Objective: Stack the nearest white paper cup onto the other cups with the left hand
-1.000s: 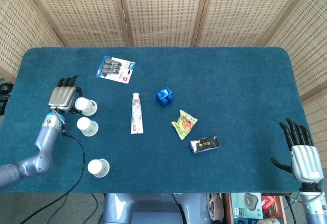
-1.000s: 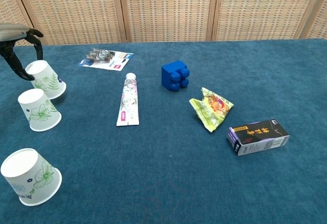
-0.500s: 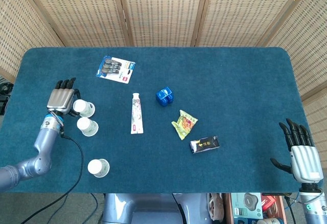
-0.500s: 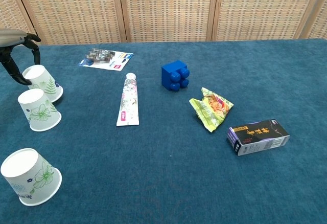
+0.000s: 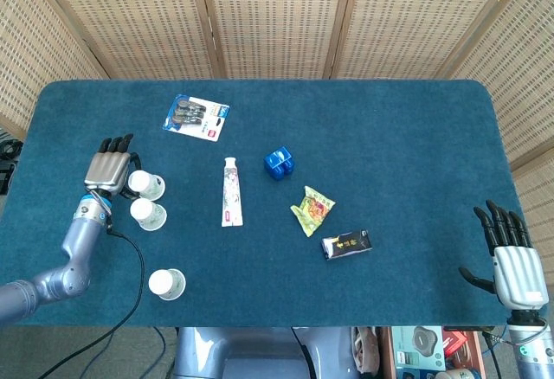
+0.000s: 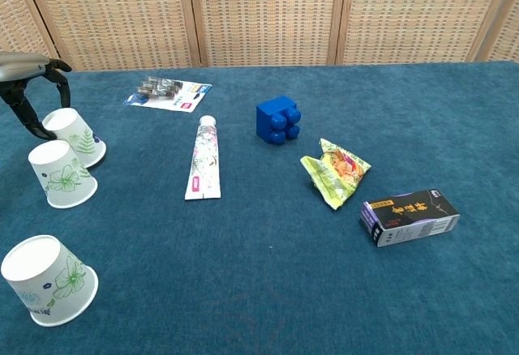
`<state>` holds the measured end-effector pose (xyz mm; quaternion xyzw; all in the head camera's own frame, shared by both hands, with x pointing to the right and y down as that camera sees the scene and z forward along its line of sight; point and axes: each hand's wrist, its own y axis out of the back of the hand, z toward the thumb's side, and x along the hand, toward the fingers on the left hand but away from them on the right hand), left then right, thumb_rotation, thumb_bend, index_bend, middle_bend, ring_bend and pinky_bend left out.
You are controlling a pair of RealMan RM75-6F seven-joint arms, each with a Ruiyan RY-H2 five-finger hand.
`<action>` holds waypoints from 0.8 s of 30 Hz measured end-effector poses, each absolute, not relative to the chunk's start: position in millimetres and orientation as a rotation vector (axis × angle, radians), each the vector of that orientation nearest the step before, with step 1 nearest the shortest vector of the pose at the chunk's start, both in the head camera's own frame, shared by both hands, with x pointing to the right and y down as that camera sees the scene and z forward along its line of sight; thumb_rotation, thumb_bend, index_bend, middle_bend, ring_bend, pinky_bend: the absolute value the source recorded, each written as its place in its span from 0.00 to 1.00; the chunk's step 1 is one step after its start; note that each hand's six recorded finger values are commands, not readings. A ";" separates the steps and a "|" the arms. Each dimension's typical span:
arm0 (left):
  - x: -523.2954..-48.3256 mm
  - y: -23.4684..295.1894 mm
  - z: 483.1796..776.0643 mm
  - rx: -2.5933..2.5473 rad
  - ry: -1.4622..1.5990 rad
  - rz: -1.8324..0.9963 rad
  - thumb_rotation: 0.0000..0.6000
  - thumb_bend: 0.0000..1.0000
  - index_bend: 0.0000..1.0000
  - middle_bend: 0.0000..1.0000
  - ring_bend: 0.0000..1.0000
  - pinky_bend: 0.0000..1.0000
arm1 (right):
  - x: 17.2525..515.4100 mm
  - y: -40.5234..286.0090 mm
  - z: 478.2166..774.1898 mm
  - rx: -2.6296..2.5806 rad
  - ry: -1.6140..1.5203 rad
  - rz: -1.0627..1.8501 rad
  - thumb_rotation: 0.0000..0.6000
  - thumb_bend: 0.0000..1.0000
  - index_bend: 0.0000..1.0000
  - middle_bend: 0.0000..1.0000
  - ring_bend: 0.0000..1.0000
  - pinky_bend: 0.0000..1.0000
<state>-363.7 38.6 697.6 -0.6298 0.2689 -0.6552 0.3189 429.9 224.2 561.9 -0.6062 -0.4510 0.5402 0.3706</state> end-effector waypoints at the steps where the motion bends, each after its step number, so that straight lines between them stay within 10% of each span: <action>1: -364.2 38.6 697.7 -1.657 0.708 -1.725 1.00 0.20 0.48 0.00 0.00 0.00 | 429.9 224.2 561.9 -1.554 -1.157 1.386 1.00 0.09 0.00 0.00 0.00 0.00; 12: -368.4 39.8 700.1 -1.654 0.711 -1.737 1.00 0.20 0.12 0.00 0.00 0.00 | 429.6 223.8 561.6 -1.552 -1.162 1.384 1.00 0.09 0.00 0.00 0.00 0.00; 24: -359.8 35.1 681.4 -1.697 0.801 -1.655 1.00 0.20 0.10 0.00 0.00 0.00 | 429.0 224.3 562.4 -1.552 -1.161 1.385 1.00 0.09 0.00 0.00 0.00 0.00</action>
